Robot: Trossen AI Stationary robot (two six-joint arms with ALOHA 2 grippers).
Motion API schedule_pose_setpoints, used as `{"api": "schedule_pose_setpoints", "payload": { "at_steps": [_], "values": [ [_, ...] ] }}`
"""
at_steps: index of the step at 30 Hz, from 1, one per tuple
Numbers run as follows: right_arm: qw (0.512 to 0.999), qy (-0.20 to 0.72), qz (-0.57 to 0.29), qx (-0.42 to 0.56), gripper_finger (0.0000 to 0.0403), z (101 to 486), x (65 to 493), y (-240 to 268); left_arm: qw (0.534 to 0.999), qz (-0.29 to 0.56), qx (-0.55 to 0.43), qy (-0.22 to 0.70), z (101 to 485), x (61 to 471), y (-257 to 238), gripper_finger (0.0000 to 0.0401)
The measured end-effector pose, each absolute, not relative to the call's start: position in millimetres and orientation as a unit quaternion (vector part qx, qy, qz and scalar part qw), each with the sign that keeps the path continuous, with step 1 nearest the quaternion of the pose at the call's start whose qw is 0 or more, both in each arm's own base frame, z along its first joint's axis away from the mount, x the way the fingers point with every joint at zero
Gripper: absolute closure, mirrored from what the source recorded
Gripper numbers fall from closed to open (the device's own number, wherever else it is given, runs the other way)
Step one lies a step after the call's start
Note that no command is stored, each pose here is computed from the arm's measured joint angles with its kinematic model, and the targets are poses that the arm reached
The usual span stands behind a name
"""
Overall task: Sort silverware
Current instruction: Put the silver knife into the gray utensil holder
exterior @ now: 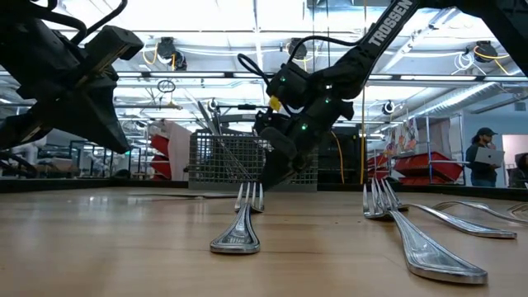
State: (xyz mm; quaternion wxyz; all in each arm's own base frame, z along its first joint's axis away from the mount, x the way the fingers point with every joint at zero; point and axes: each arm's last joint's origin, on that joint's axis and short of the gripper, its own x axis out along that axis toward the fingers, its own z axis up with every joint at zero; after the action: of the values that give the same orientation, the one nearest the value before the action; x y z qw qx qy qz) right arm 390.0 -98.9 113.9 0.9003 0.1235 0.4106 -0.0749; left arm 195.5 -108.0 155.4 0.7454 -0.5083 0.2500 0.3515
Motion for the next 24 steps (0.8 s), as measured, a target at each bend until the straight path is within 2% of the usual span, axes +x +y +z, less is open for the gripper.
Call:
{"api": "schedule_pose_setpoints", "payload": {
  "at_steps": [5, 15, 19, 24],
  "values": [
    [0.902, 0.404, -0.078, 0.13, 0.0403, 113.9, 391.3, -98.8, 0.74, 0.347, -0.513, 0.26, 155.2, 195.4, -108.9, 0.0388],
    [0.902, 0.403, -0.079, 0.13, 0.0403, 113.4, 391.2, -98.8, 0.7, 0.329, -0.575, 0.267, 153.6, 184.8, -127.1, 0.0387],
    [0.903, 0.402, -0.079, 0.129, 0.0403, 113.4, 391.4, -98.9, 0.735, 0.323, -0.536, 0.261, 149.9, 185.4, -128.2, 0.037],
    [0.903, 0.401, -0.08, 0.13, 0.0403, 113.3, 391.5, -98.9, 0.797, 0.305, -0.46, 0.247, 146.8, 193.6, -127.5, 0.032]
  ]
}}
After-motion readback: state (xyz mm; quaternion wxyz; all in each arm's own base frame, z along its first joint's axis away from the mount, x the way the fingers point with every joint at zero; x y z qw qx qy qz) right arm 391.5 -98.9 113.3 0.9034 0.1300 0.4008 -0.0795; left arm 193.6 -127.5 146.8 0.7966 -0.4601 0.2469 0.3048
